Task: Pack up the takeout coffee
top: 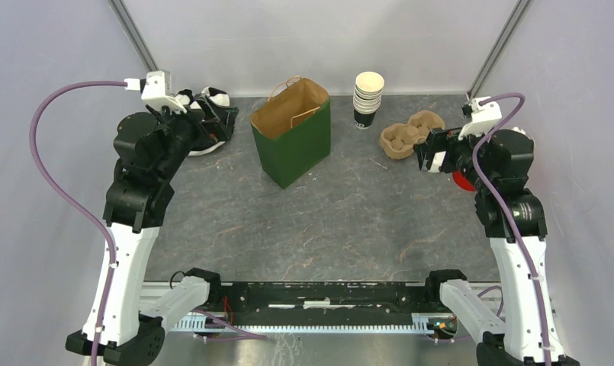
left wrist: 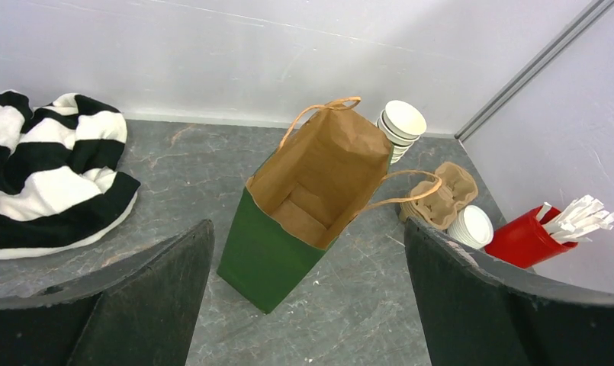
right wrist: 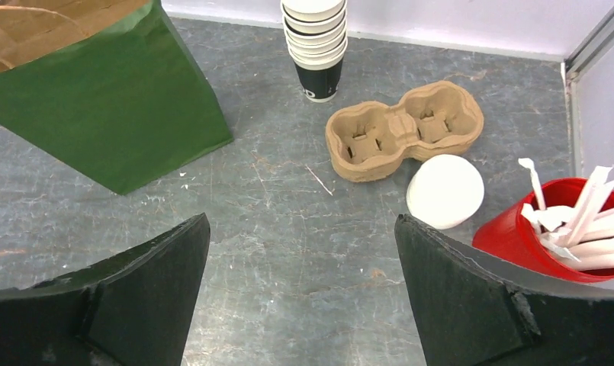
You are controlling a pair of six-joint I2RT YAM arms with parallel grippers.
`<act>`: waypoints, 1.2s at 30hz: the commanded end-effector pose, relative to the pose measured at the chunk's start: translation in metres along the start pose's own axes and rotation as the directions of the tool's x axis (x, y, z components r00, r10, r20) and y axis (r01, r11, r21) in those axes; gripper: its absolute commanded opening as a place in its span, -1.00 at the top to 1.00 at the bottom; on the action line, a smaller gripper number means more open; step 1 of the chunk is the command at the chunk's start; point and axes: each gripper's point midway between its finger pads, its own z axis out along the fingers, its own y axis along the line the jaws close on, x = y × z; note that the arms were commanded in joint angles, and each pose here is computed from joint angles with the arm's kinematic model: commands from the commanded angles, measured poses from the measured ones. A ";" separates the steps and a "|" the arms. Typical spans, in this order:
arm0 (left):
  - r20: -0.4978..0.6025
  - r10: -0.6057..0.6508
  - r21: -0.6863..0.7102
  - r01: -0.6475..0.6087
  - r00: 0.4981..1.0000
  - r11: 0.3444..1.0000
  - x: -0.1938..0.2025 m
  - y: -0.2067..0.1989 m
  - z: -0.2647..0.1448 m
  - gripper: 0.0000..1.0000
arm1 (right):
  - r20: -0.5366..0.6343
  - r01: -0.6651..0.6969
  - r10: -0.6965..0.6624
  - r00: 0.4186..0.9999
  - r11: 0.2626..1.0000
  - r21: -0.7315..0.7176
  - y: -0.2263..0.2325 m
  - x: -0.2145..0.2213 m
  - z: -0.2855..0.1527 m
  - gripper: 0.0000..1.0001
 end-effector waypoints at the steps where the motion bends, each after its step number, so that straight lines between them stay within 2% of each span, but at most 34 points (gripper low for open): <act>1: 0.061 0.035 -0.008 -0.034 0.998 0.999 -0.021 -0.001 -0.010 -0.99 | 0.012 -0.050 0.050 0.999 0.999 0.002 -0.002 -0.005 0.018 -0.96; 4: 0.050 -0.002 -0.012 0.003 0.999 1.000 -0.019 -0.001 0.000 -0.99 | -0.028 -0.039 0.039 0.999 0.999 -0.011 -0.003 0.004 0.029 -0.96; 8: 0.003 -0.050 -0.043 0.050 0.999 0.998 -0.010 0.003 0.014 -0.99 | -0.021 -0.005 0.004 1.000 1.000 -0.008 -0.007 0.005 0.039 -0.96; 14: -0.020 -0.053 -0.132 0.050 0.998 0.990 0.000 0.020 0.016 -0.99 | -0.029 0.003 -0.003 1.000 1.000 -0.001 -0.011 0.006 0.052 -0.96; 21: -0.032 -0.044 -0.122 0.040 0.999 0.992 0.005 0.020 0.014 -0.99 | 0.048 -0.151 0.147 0.988 0.985 0.088 -0.027 -0.007 0.084 -0.96; 26: -0.029 -0.024 -0.134 0.020 0.999 0.991 0.005 0.023 0.012 -0.99 | 0.025 -0.109 0.106 0.994 0.979 0.172 -0.043 -0.001 0.118 -0.96; 30: -0.030 -0.009 -0.131 0.005 1.000 0.991 0.004 0.023 0.013 -0.99 | -0.014 -0.097 0.101 0.995 0.982 0.159 -0.040 0.001 0.157 -0.96; 34: -0.041 -0.010 -0.123 0.005 0.999 0.992 0.007 0.022 0.015 -0.99 | 0.019 -0.155 0.154 0.988 0.980 0.128 -0.032 -0.010 0.199 -0.96; 36: -0.049 -0.019 -0.117 0.013 0.999 0.993 0.010 0.021 0.016 -0.99 | 0.046 -0.204 0.200 0.979 0.971 0.123 -0.032 -0.016 0.220 -0.85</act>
